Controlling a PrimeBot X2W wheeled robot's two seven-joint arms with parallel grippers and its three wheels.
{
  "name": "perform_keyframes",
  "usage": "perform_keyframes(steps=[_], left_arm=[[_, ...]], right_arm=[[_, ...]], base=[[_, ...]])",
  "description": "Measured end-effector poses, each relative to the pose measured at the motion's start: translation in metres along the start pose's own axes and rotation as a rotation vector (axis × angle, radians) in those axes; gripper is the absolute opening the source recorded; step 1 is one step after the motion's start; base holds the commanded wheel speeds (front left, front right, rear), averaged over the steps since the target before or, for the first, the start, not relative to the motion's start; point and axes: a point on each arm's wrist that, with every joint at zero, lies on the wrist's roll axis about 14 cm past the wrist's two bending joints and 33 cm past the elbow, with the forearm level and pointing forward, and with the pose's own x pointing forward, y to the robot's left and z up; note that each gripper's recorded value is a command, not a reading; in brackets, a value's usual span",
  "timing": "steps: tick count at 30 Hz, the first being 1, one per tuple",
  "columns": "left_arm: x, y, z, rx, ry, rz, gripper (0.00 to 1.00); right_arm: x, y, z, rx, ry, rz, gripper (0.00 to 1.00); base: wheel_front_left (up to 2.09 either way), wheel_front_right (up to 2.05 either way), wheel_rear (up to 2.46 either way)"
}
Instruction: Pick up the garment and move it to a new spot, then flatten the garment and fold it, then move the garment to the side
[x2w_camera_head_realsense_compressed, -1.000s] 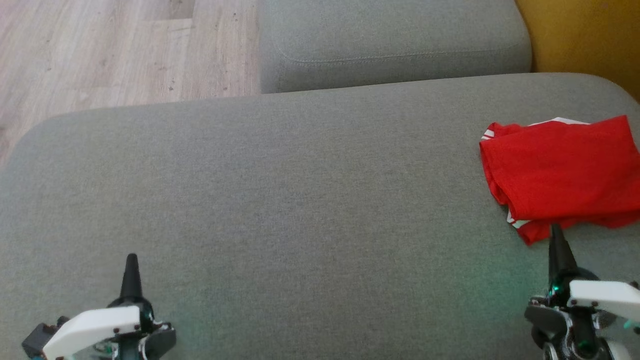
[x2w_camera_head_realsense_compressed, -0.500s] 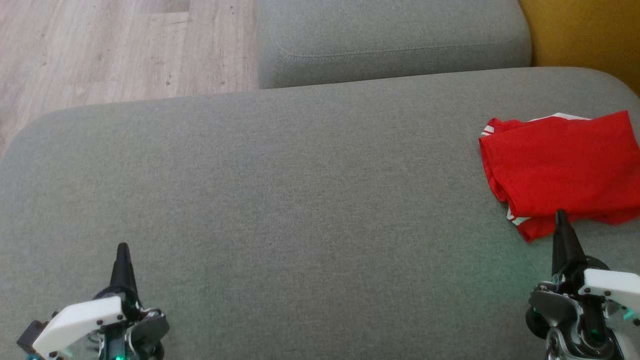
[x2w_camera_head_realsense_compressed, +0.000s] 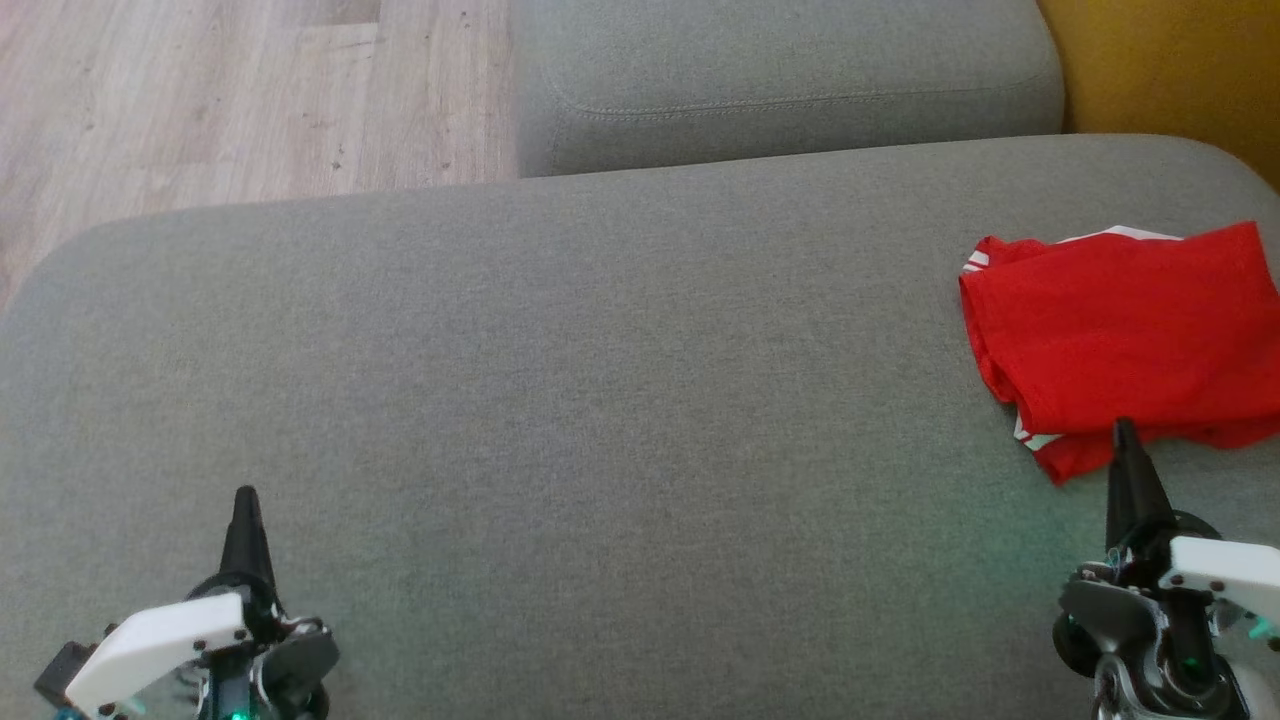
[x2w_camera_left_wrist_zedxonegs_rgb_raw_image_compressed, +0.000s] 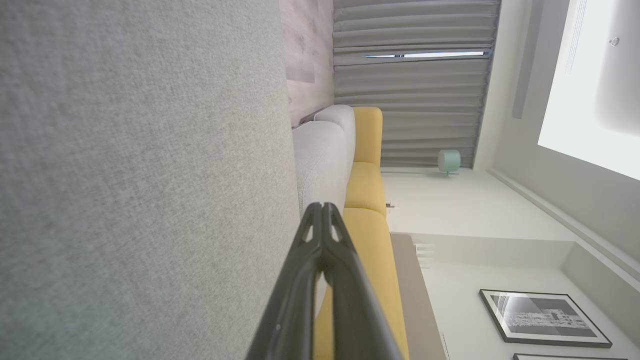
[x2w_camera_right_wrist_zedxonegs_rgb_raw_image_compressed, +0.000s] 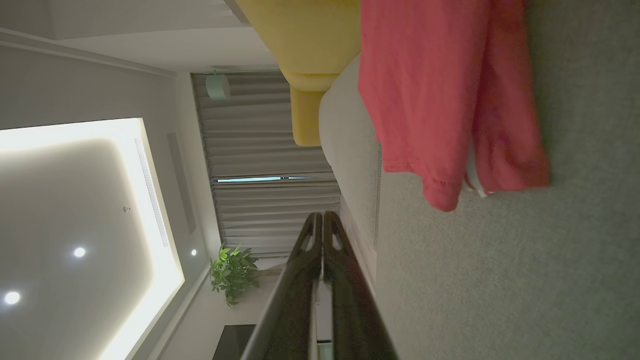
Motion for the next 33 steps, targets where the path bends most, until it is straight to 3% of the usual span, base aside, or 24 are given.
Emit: perform_keyframes(steps=[33], left_arm=[[-0.0002,-0.0002,0.0028,-0.010,-0.009,-0.001,0.00]], right_arm=[[-0.0001,0.0001,0.0010,0.001,0.001,0.000,0.00]], base=[[0.00,0.00,0.00]])
